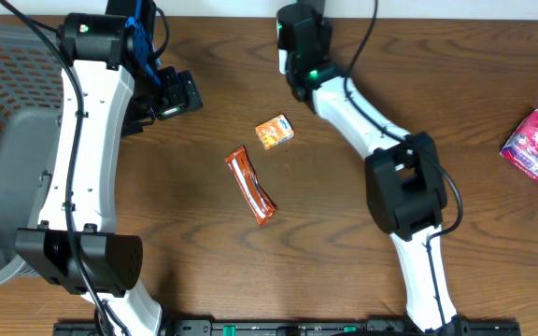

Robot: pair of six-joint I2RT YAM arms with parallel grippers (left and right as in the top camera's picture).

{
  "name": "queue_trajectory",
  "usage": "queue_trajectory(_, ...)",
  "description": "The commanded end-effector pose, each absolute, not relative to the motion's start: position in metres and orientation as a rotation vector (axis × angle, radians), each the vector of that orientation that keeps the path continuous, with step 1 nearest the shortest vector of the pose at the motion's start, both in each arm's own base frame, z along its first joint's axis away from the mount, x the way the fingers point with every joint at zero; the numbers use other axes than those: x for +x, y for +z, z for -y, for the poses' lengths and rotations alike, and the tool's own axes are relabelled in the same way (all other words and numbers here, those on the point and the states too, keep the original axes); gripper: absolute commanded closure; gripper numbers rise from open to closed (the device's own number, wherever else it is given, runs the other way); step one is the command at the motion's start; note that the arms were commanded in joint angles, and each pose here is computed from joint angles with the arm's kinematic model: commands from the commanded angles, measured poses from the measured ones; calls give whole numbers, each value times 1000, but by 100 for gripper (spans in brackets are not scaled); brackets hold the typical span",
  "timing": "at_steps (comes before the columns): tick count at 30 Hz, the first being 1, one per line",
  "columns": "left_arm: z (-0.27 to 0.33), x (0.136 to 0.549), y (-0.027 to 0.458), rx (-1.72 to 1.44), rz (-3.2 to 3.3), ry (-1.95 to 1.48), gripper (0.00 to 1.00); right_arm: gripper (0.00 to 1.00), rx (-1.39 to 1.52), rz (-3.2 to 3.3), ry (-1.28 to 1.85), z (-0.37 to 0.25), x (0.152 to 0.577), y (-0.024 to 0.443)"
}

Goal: Scan the item barcode
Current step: 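Grasp the mint-green wrapper and hold it up to the white scanner, then carry the wrapper to the right edge beside the purple-pink package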

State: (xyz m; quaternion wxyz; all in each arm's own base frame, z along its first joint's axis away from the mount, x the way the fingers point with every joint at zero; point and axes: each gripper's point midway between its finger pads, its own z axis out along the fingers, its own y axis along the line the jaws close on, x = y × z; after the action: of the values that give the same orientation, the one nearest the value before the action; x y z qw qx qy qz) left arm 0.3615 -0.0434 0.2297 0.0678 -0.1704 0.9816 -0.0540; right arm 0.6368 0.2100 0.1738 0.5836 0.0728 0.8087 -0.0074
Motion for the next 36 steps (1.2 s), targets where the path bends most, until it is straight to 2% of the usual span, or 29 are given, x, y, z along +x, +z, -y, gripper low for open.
queue_trajectory(1, 41, 362, 227, -524, -2966, -150, 2, 95, 198, -1878, 150, -200, 653, 183)
queue_trajectory(5, 41, 362, 227, -524, -2966, -150, 2, 99, 240, -1881, 203, -189, 659, 178)
queue_trajectory(9, 41, 362, 227, -524, -2966, -150, 2, 95, 224, -1897, 206, -189, 659, 175)
queue_trajectory(16, 41, 362, 227, -524, -2966, -150, 2, 95, 83, -1989, 235, -208, 649, 158)
queue_trajectory(24, 41, 362, 227, -524, -2966, -150, 2, 96, 90, -2088, 151, -194, 638, 140)
queue_trajectory(29, 41, 362, 227, -524, -2966, -150, 2, 99, 240, -2079, -104, -129, 628, 172)
queue_trajectory(31, 41, 362, 227, -524, -2966, -150, 2, 92, 287, -2094, -162, -97, 620, 188)
queue_trajectory(36, 41, 362, 227, -524, -2966, -150, 2, 99, 414, -2207, -303, -5, 590, 195)
